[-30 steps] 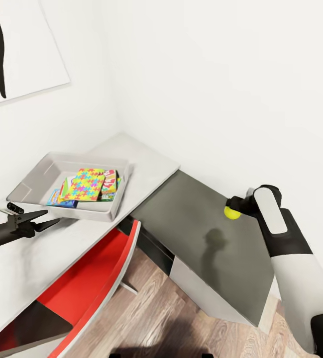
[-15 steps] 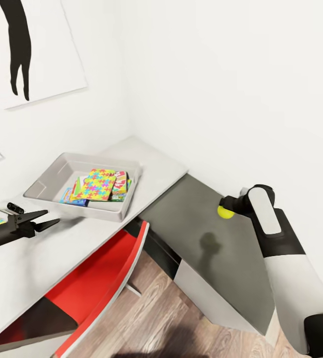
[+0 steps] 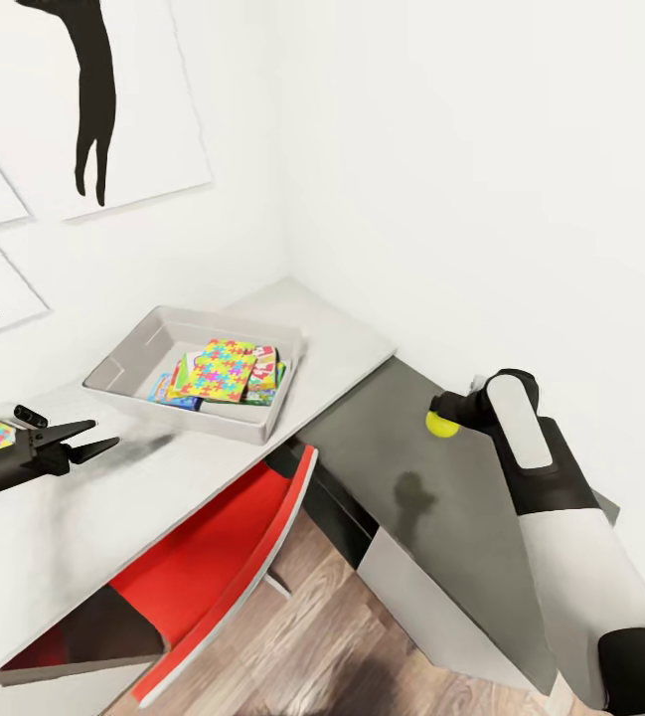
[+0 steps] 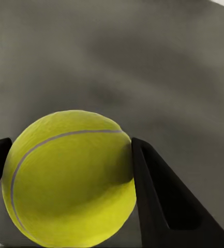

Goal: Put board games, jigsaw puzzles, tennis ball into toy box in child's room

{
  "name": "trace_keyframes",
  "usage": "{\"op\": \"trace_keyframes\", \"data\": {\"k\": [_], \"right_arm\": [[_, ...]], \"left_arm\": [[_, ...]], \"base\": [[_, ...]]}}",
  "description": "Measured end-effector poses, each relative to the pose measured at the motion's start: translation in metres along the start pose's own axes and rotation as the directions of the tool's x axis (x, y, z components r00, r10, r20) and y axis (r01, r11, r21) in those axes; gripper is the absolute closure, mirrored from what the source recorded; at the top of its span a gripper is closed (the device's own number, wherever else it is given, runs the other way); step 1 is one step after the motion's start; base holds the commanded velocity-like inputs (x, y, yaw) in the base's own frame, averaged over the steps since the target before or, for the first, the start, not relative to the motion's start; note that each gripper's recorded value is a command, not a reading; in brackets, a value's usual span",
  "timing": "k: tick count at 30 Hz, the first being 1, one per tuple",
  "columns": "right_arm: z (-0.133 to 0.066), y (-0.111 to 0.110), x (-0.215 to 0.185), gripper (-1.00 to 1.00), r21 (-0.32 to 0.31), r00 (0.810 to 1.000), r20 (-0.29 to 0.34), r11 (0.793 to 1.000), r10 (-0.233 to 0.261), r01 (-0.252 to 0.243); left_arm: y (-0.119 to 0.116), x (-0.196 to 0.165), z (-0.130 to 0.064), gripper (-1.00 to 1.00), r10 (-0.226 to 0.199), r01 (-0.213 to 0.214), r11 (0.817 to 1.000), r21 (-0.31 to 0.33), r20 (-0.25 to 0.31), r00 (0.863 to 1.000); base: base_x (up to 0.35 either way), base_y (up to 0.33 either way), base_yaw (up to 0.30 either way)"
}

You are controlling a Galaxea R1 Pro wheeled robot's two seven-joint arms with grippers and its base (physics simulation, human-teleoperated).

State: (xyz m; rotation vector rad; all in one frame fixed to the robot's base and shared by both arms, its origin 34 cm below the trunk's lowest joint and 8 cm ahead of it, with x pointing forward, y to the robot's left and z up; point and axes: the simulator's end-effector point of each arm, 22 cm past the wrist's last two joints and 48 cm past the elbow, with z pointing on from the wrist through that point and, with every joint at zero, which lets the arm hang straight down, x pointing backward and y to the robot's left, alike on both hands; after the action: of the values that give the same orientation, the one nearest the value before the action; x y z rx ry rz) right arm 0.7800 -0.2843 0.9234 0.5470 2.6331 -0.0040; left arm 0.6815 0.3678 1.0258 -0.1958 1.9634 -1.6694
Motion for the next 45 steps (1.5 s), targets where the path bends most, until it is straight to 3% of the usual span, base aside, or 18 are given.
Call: {"op": "trace_keyframes", "data": {"k": [7,21,36,45], "right_arm": [[-0.007,0.010,-0.001,1.00,-0.004,0.999,0.018,0.999,-0.033,0.033],[-0.020,0.012,-0.009,1.00,-0.008,0.999,0.040,0.999,-0.034,0.035],[-0.032,0.014,-0.016,1.00,-0.015,0.998,0.063,0.999,-0.031,0.032],[-0.024,0.055,0.022,1.00,-0.099,0.997,-0.012,0.993,-0.072,0.071]], "left_arm": [[-0.006,-0.002,-0.001,-1.00,0.009,-0.009,1.000,0.005,0.002,1.000],[-0.018,-0.005,-0.002,-1.00,0.044,-0.045,0.999,0.016,0.009,0.999],[-0.029,-0.008,-0.003,-1.00,0.061,-0.061,0.998,0.024,0.013,0.998],[-0.028,-0.008,-0.004,-1.00,0.063,-0.063,0.998,0.024,0.016,0.998]], "base": [[0.000,0.000,0.148],[0.000,0.000,0.139],[0.000,0.000,0.011],[0.000,0.000,0.000]]}}
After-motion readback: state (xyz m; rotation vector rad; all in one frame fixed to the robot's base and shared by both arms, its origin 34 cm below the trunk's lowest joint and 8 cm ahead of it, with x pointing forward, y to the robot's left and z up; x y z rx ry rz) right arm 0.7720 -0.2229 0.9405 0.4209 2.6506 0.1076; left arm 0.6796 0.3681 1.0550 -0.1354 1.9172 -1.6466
